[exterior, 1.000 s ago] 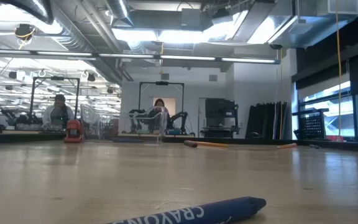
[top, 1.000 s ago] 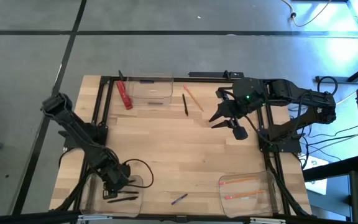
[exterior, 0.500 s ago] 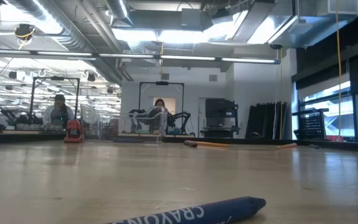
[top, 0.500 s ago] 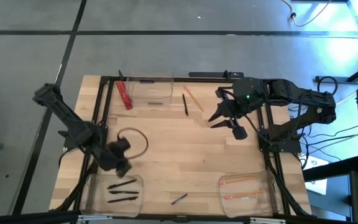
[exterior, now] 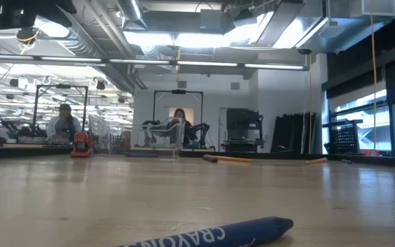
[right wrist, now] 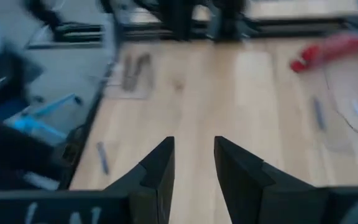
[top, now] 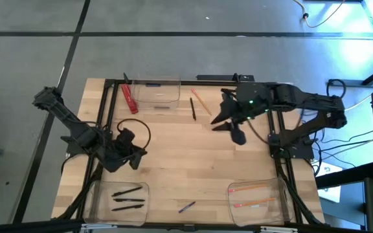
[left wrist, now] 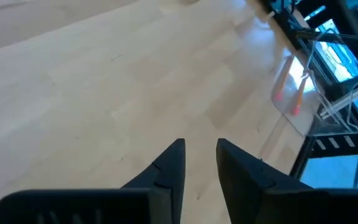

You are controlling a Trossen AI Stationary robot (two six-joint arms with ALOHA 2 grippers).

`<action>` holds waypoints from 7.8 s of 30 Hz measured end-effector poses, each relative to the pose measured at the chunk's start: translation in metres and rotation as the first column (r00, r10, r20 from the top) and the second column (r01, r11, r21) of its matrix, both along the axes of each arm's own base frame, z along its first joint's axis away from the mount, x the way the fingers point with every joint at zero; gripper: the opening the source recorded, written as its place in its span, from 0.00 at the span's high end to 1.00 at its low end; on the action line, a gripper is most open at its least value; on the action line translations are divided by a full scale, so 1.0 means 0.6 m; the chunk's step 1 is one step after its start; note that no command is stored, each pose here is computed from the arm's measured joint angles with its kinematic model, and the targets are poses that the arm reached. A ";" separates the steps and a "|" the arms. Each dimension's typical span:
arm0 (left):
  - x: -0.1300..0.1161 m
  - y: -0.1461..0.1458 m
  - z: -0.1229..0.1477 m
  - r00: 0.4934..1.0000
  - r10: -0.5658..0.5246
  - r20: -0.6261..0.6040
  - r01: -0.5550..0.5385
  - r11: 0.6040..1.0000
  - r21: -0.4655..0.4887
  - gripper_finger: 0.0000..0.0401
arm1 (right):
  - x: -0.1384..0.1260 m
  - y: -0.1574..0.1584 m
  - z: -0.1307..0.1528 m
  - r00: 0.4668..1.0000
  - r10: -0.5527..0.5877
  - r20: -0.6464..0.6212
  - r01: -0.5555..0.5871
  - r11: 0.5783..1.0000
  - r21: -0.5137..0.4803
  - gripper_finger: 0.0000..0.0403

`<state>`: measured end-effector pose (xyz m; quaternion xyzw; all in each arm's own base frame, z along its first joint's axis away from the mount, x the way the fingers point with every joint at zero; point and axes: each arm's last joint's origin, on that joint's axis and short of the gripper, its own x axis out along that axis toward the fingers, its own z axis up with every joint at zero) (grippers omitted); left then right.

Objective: Sort crayons/erasers/pens/pencils in bins
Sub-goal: Put the blue crayon into the top transparent bin

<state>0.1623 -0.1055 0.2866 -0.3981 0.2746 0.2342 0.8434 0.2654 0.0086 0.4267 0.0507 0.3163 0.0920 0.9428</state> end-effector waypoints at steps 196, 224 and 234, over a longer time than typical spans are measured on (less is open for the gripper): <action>0.033 -0.026 -0.004 0.942 -0.270 -0.198 0.334 0.788 0.517 0.79 | 0.361 0.050 -0.238 0.947 -0.001 -0.321 -0.100 0.950 -0.297 0.94; 0.086 0.165 -0.005 0.922 0.329 -0.204 -0.148 0.787 0.599 0.79 | 0.330 -0.369 -0.292 0.991 -0.121 -0.049 0.082 0.871 -0.484 0.94; 0.085 0.204 -0.005 0.881 0.424 -0.210 -0.226 0.767 0.600 0.79 | 0.329 -0.372 -0.344 0.998 -0.069 0.001 0.062 0.888 -0.455 0.94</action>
